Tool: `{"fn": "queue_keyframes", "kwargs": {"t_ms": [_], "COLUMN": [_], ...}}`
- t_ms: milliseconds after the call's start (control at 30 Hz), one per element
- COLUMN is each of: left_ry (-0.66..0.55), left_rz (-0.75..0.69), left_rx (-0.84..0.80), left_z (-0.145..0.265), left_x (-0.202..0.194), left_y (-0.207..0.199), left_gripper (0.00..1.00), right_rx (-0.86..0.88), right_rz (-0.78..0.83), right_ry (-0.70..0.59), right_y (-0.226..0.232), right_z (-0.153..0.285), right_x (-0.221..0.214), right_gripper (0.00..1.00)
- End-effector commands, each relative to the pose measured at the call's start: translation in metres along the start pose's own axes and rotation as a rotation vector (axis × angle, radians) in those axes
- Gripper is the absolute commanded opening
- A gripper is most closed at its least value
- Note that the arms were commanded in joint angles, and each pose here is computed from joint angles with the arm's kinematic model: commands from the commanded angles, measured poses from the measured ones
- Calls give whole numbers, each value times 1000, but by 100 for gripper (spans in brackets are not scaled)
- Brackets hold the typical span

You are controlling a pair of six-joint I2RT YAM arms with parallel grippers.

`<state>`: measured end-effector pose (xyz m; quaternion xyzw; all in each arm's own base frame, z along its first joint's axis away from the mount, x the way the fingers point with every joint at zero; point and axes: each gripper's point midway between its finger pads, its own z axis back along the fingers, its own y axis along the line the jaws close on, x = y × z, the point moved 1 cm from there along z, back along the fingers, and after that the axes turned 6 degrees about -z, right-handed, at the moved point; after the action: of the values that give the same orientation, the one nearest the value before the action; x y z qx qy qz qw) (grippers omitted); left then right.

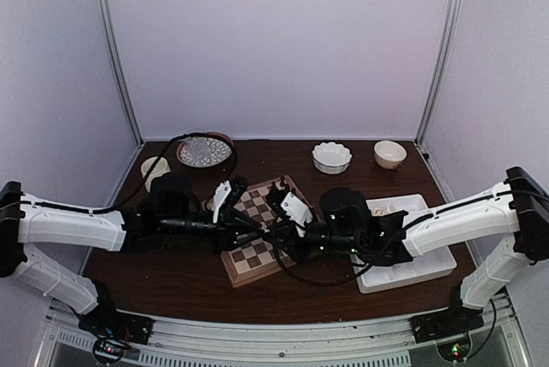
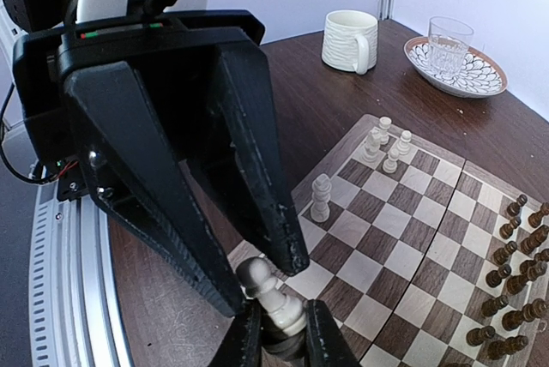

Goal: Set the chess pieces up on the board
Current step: Pass from the right arm to the left

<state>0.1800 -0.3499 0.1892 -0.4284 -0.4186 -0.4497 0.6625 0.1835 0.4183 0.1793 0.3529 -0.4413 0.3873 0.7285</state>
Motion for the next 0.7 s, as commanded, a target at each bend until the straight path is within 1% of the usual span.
{"fn": "queue_keyframes", "kwargs": {"t_ms": [0, 133, 167, 333, 467, 667], "left_ry": [-18, -16, -17, -14, -18, -25], "left_rz": [-13, -13, -14, -17, -21, -33], "left_rx": [-1, -6, -8, -19, -14, 39], "left_z": [-4, -4, -5, -6, -4, 5], "left_x": [12, 12, 12, 12, 14, 17], "left_y": [0, 0, -1, -2, -2, 2], "left_gripper": [25, 25, 23, 0, 0, 0], "right_rx": [-25, -27, -24, -15, -16, -22], "right_rz": [-3, -4, -4, -6, -3, 12], "right_ry": [-56, -62, -61, -61, -60, -65], "right_y": [-1, -1, 0, 1, 1, -1], "right_z": [3, 4, 4, 3, 3, 6], "right_x": [16, 16, 16, 16, 16, 15], "right_gripper": [14, 14, 14, 15, 20, 38]}}
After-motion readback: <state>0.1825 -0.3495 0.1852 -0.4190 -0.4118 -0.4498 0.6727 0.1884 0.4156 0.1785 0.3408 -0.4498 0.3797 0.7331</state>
